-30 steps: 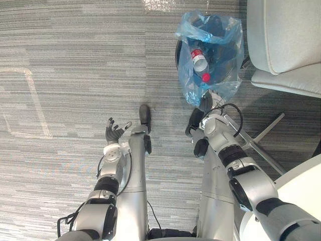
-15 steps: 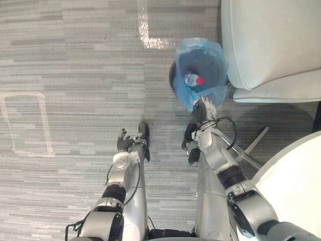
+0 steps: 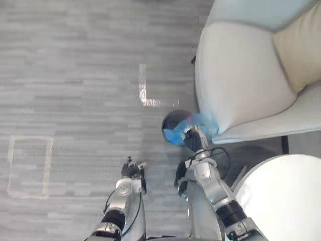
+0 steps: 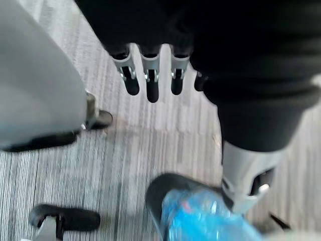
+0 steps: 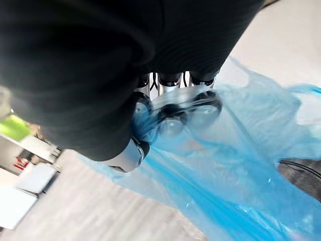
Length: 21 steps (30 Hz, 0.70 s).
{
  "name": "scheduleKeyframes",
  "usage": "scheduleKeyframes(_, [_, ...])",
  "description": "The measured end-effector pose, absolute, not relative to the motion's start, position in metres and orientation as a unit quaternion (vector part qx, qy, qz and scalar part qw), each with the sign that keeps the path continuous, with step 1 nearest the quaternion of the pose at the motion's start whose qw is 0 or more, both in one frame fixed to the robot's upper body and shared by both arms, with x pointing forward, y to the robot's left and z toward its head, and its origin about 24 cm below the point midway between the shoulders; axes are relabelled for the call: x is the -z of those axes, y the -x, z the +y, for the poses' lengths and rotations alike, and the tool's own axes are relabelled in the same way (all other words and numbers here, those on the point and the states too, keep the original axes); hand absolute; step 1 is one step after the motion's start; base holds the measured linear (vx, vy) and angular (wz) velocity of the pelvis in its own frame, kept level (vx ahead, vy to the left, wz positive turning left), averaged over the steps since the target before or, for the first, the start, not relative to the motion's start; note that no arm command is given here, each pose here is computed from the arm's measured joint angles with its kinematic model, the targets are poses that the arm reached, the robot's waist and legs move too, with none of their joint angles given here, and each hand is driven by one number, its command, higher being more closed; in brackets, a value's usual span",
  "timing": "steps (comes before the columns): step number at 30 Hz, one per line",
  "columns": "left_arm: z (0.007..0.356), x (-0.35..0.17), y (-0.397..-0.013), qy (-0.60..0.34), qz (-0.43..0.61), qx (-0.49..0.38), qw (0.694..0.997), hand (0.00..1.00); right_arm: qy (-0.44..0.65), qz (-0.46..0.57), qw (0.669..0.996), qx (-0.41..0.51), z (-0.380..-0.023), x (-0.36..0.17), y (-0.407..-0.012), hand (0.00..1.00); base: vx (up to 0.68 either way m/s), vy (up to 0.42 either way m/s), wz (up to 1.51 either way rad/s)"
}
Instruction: Gather rubbish on tea table into small bin, then transfer packed bag to large trash can.
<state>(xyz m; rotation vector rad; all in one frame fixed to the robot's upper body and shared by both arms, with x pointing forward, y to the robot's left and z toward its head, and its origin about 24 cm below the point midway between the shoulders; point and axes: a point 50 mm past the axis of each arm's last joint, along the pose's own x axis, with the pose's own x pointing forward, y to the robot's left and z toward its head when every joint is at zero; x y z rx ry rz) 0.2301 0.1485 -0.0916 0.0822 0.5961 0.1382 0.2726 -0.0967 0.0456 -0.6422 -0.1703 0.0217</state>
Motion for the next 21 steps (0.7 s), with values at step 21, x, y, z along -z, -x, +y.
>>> scheduleKeyframes(21, [0.118, 0.011, -0.225, -0.227, 0.027, 0.104, 0.968, 0.00, 0.245, -0.189, 0.944, -0.117, -0.129, -0.091, -0.240, 1.00, 0.09, 0.017, -0.10])
